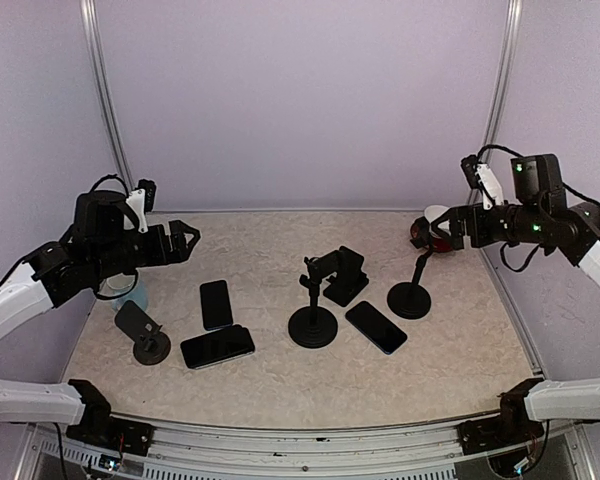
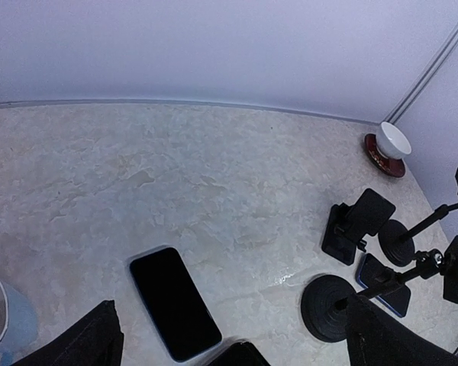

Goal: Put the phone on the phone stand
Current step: Pick up the phone at the corner of the board.

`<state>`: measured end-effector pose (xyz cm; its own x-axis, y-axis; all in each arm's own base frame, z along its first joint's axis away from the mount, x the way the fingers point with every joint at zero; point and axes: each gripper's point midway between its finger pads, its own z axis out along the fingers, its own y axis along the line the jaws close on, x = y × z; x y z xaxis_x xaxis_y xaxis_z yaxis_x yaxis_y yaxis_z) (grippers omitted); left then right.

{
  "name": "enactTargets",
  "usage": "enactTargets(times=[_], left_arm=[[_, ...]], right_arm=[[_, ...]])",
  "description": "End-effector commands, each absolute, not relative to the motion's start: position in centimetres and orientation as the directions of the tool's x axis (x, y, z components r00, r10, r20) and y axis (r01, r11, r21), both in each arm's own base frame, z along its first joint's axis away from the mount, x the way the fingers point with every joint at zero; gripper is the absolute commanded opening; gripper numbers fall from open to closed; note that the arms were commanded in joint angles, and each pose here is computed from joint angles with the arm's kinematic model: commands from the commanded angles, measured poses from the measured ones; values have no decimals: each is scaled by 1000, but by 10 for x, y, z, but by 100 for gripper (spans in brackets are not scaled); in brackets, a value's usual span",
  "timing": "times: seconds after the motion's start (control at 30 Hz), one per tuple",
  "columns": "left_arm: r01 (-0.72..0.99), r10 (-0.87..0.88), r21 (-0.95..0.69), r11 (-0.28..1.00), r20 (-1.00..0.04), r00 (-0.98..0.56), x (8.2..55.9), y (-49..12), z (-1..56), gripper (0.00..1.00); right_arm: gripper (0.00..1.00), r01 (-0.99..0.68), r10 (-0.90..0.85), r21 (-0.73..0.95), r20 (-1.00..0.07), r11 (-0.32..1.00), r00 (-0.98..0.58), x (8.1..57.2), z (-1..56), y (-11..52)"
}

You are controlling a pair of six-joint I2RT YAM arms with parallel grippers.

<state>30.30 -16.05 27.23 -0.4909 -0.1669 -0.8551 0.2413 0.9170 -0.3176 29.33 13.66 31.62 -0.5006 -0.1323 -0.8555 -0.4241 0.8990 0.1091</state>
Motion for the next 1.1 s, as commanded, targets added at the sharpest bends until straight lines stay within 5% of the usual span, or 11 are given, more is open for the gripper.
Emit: enactTargets(times=[0.0, 0.53, 1.07], left_arm=[[231, -153, -300, 926, -855, -495, 302, -166, 271, 99], [126, -176, -289, 949, -818, -548, 288, -170, 248, 99], [262, -75, -284, 922, -797, -599, 277, -201, 224, 99]], right_arm=[[100, -421, -141, 93, -860, 902, -491, 290, 324, 140], [100, -497, -228, 42, -853, 867, -470, 278, 322, 170], [100, -538, -255, 36, -851, 842, -458, 264, 319, 180]])
